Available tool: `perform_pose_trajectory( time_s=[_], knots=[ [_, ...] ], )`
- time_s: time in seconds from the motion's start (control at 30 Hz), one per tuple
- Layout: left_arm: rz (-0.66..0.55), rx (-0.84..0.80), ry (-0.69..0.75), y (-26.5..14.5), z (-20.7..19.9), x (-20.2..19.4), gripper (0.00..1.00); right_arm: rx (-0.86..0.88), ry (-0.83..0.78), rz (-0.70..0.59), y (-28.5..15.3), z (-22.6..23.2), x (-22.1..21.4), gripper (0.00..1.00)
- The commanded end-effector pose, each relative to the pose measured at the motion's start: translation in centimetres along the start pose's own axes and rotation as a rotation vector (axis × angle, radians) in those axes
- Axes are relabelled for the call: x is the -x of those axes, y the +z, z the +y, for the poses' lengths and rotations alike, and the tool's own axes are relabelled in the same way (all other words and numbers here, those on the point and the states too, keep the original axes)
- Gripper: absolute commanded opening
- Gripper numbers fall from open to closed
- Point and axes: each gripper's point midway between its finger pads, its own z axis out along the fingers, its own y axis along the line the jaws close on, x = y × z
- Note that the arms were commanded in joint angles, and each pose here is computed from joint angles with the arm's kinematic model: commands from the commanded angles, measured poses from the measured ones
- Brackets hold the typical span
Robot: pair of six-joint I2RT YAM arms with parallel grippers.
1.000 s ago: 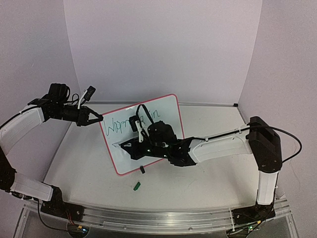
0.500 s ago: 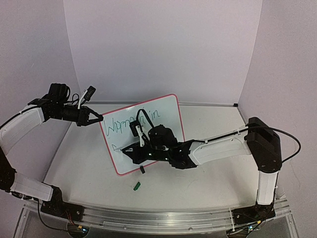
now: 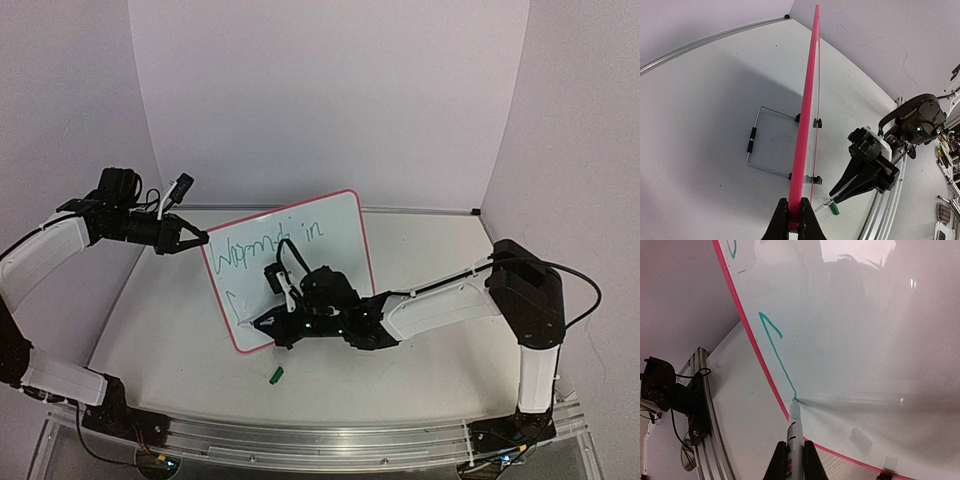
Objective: Write a sentence on the whiteboard
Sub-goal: Write on the whiteboard with the whiteboard marker without the cap.
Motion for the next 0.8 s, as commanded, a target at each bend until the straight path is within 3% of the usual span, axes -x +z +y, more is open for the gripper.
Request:
perform_pose_trajectory(
  time_s=[0.0,0.37,0.77],
  knots=[
    [0.056,-0.017,-0.009,1.1,-0.4,-1.3,0.0,0.012,-0.001,-0.011,1.1,0.6,0.5,0.0],
    [0.055,-0.019,-0.006,1.1,-0.5,-1.3,0.0,0.095,-0.01,-0.139,-1.6,3.5,4.7,0.0],
    [0.057,-0.022,-0.006,1.2,-0.6,-1.3,0.0,0.065,0.004,-0.15,-0.7,2.8,4.8,0.0]
  ],
)
